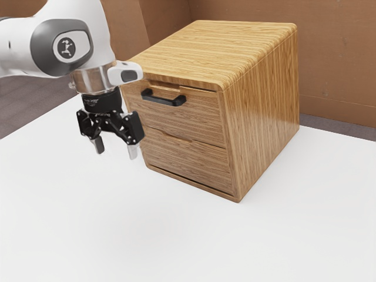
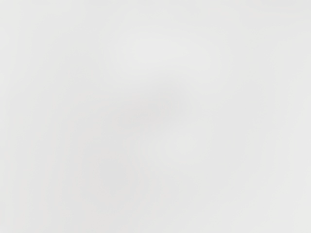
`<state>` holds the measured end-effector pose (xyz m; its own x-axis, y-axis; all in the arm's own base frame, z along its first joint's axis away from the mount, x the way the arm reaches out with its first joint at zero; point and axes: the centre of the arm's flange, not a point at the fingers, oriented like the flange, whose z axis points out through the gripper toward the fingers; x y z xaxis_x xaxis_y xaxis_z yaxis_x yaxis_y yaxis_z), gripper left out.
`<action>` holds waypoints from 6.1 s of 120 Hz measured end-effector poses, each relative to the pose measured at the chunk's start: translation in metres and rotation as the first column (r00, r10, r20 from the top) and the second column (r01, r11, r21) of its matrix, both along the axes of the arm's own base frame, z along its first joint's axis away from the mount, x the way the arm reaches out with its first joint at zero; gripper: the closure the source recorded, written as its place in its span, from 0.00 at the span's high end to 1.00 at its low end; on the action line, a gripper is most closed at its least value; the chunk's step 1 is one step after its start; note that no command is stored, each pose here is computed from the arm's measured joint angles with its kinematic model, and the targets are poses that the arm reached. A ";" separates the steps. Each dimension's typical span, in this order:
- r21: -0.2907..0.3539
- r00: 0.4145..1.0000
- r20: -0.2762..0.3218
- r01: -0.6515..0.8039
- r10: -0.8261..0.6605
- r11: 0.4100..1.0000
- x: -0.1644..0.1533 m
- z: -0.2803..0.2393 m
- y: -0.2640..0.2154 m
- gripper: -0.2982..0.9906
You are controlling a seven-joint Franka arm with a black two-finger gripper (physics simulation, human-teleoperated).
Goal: Pull the drawer handle with one arm to open the drawer
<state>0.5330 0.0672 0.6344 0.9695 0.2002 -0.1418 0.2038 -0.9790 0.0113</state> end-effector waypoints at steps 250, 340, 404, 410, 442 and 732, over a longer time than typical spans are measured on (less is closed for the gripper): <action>-0.232 0.083 0.237 -0.963 0.968 0.139 0.033 0.060 -0.014 0.77; -0.272 0.021 0.225 -0.959 0.974 0.084 0.053 0.045 -0.026 0.77; -0.280 -0.154 0.216 -0.956 0.964 -0.090 0.040 0.047 0.066 0.77; -0.280 -0.143 0.216 -0.957 0.966 -0.079 0.041 0.047 0.059 0.77; -0.286 -0.057 0.212 -0.958 0.976 0.006 0.049 0.050 0.003 0.77; -0.307 -0.092 0.212 -0.952 0.973 -0.023 0.066 0.037 0.017 0.77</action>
